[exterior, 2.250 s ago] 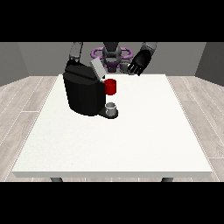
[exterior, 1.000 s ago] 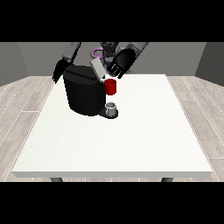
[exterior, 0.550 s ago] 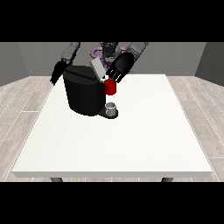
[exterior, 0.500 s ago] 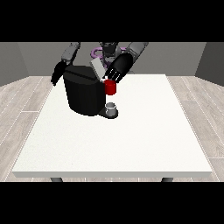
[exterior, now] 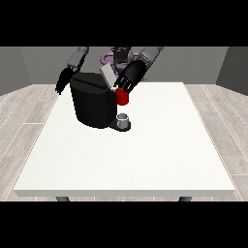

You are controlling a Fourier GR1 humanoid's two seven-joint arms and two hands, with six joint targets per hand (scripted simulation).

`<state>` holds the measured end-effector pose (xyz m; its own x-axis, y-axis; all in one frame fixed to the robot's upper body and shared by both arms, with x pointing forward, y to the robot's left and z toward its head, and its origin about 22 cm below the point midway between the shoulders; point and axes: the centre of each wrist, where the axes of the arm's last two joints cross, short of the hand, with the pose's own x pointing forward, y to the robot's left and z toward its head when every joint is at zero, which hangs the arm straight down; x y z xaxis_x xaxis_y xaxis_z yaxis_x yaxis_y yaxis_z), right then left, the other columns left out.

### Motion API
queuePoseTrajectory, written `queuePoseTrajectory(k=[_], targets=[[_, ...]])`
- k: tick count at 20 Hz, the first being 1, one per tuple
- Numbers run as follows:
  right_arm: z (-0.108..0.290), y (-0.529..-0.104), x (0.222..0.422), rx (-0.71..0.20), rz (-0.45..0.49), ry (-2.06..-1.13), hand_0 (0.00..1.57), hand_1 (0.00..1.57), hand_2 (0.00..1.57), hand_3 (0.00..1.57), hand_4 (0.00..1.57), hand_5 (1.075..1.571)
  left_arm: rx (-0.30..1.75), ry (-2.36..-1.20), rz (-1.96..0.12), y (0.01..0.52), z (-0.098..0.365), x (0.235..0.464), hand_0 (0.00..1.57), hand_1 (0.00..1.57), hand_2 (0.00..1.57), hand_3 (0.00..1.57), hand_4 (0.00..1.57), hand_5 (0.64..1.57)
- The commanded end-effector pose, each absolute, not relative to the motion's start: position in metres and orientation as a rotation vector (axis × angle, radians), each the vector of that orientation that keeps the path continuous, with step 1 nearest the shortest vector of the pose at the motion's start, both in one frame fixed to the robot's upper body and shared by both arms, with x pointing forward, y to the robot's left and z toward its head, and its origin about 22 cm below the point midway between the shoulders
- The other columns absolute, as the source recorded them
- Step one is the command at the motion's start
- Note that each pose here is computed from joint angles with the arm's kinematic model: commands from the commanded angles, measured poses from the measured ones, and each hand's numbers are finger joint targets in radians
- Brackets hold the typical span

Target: Insert the coffee pod into the coffee machine and close the lid

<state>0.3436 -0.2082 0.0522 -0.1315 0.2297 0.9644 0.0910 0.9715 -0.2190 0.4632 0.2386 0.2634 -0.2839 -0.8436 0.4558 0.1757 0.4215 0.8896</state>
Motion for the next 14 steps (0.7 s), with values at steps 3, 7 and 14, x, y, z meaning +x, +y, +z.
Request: queuePoseTrajectory(k=[3, 7, 14], targets=[[0.065, -0.2, 0.345, -0.248, 0.143, -1.723, 0.0, 0.0, 0.0, 0.0, 0.0, 1.571, 0.649, -1.581, -1.098, 0.252, 0.27, 0.463, 1.23, 1.23, 1.27, 1.21, 0.39, 1.571], [0.064, -0.214, 0.344, -0.242, 0.131, -1.687, 0.0, 0.0, 0.0, 0.0, 0.0, 1.571, 0.645, -1.557, -1.097, 0.257, 0.261, 0.463, 1.21, 1.21, 1.24, 1.2, 0.35, 1.571], [0.063, -0.217, 0.341, -0.24, 0.154, -1.717, 0.0, 0.0, 0.0, 0.0, 0.0, 1.571, 0.747, -1.627, -1.105, 0.273, 0.278, 0.459, 1.27, 1.27, 1.27, 1.18, 0.17, 1.571]])
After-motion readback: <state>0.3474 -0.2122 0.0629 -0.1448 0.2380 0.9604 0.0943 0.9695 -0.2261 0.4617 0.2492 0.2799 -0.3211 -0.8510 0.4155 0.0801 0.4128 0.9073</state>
